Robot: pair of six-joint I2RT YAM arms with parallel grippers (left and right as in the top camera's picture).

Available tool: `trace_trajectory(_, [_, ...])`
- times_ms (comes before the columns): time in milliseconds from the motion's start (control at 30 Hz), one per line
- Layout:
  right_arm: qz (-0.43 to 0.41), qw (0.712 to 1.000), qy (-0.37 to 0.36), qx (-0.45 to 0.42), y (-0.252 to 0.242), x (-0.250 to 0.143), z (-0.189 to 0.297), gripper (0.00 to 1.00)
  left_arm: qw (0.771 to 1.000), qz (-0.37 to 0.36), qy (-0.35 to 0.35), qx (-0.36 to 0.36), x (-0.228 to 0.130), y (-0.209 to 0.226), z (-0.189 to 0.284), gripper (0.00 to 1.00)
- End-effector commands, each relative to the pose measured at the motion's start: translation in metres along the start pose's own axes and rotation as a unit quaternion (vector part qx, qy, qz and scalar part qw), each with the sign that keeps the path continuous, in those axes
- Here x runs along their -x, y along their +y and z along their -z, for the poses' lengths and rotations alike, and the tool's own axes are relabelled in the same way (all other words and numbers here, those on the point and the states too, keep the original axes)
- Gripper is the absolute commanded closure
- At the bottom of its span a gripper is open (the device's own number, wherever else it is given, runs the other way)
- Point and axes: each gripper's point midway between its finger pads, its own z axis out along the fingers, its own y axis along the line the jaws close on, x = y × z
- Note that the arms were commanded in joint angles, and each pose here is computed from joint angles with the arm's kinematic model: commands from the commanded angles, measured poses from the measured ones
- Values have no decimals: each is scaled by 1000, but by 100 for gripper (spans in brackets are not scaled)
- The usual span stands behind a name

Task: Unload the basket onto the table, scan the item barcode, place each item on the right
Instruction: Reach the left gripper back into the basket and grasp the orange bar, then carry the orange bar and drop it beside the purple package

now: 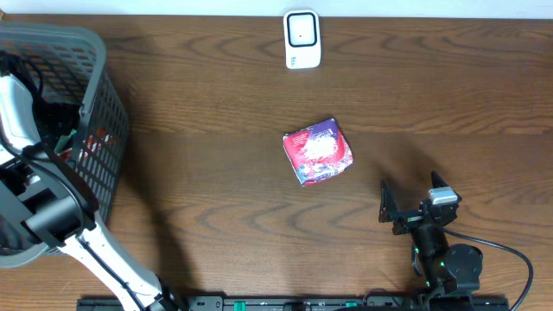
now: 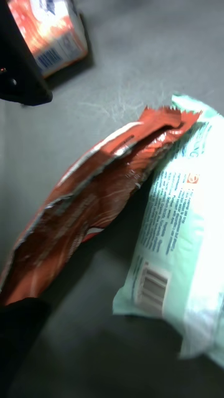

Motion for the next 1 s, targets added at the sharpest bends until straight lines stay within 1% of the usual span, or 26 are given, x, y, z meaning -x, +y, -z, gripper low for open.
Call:
trace_trajectory(0, [6,1000,1,2,1,-1,0,1,1000,3,17,26,-7,3,-21,2])
trace_trajectory(133, [6,1000,1,2,1,-1,0,1,998,-14,4,55,-11,6,-43,2])
trace_trajectory(233, [6,1000,1,2,1,-1,0,1,998,-49,0,50,-14,1,-51,1])
trace_trajectory(267, [6,1000,1,2,1,-1,0,1,997,-58,1,50,-15,0,-51,4])
trace_trajectory(300, [6,1000,1,2,1,-1,0,1,996,-67,1,50,-16,-1,-51,16])
trace_trajectory(333, [6,1000,1,2,1,-1,0,1,995,-82,4,52,-17,0,-50,66])
trace_trajectory(400, [6,1000,1,2,1,-1,0,1,994,-89,10,57,-20,4,-45,89])
trace_trajectory(433, [6,1000,1,2,1,-1,0,1,994,-89,13,59,-20,5,-41,92])
trace_trajectory(500, [6,1000,1,2,1,-1,0,1,995,-87,15,49,-20,4,-28,93])
trace_trajectory(600, [6,1000,1,2,1,-1,0,1,996,-83,3,9,-19,-4,11,93])
trace_trajectory(733, [6,1000,1,2,1,-1,0,1,992,-75,-40,-95,-18,-19,83,92])
trace_trajectory(767, [6,1000,1,2,1,-1,0,1,987,-75,-58,-130,-18,-23,106,93])
trace_trajectory(867, [6,1000,1,2,1,-1,0,1,962,-77,-116,-236,-25,-26,183,93])
trace_trajectory(933, [6,1000,1,2,1,-1,0,1,942,-71,-148,-293,-34,-20,229,93])
trace_trajectory(967, [6,1000,1,2,1,-1,0,1,935,-68,-156,-311,-39,-17,244,93])
